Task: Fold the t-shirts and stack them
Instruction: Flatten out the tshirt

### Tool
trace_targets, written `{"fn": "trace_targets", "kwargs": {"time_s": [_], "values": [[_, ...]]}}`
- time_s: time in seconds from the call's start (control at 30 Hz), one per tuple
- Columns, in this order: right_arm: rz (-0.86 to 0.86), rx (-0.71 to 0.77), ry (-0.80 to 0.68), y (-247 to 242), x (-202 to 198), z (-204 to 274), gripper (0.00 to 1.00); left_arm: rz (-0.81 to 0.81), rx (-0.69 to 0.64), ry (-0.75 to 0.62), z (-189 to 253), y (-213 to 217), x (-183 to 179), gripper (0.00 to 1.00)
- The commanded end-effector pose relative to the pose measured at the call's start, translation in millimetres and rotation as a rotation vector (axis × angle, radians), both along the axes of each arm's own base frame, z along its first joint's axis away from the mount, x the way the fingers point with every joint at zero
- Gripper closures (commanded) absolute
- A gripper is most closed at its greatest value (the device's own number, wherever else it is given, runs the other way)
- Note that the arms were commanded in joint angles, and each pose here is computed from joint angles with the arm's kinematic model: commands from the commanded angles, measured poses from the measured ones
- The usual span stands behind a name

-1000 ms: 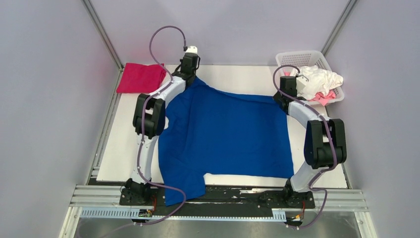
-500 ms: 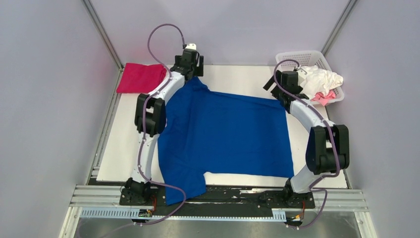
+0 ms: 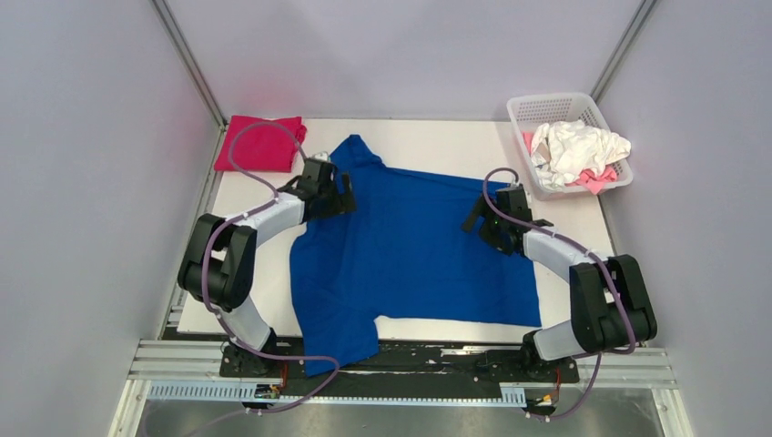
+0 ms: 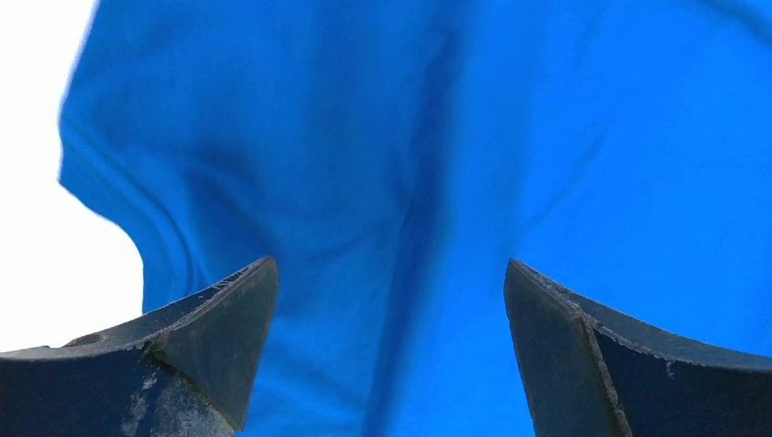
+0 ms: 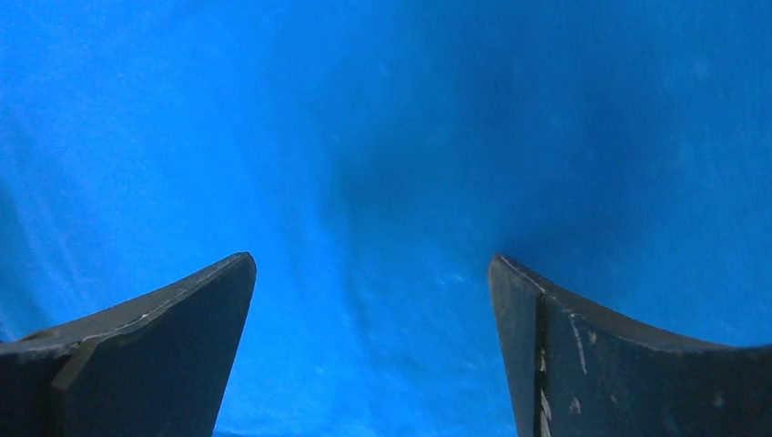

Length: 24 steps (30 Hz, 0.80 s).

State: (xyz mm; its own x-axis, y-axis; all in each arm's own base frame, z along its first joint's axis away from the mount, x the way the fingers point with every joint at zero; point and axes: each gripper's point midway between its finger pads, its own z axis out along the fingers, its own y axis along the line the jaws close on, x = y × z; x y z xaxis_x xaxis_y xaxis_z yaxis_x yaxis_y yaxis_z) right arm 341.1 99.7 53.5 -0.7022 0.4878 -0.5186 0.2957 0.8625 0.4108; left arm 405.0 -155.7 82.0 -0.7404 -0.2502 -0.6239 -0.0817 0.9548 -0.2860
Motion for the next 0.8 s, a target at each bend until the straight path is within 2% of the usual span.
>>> {"fn": "trace_targets", "kwargs": {"time_s": [0.0,0.2,0.3,0.47,0.6,0.77], "values": [[-0.025,0.05,0.037,2,-24,-10,0.0,0.038,-0.057,0.03,-28,2,-23,0.0],[-0.098,0.04,0.113,-11,-57,-32,0.0,0.198,0.074,0.145,-66,44,-59,0.0],[-0.141,0.023,0.149,-18,-73,-40,0.0,0.282,0.101,0.12,-61,62,-72,0.0],[-0.087,0.085,0.178,-8,-100,-44,0.0,0.326,0.143,0.129,-52,80,-92,0.0],[-0.056,0.101,0.118,-4,-96,-29,0.0,0.302,0.108,0.104,-36,75,-94,0.0],[-0.048,0.078,-0.044,-5,-60,19,0.0,0.262,0.032,-0.021,13,62,-72,0.0]]}}
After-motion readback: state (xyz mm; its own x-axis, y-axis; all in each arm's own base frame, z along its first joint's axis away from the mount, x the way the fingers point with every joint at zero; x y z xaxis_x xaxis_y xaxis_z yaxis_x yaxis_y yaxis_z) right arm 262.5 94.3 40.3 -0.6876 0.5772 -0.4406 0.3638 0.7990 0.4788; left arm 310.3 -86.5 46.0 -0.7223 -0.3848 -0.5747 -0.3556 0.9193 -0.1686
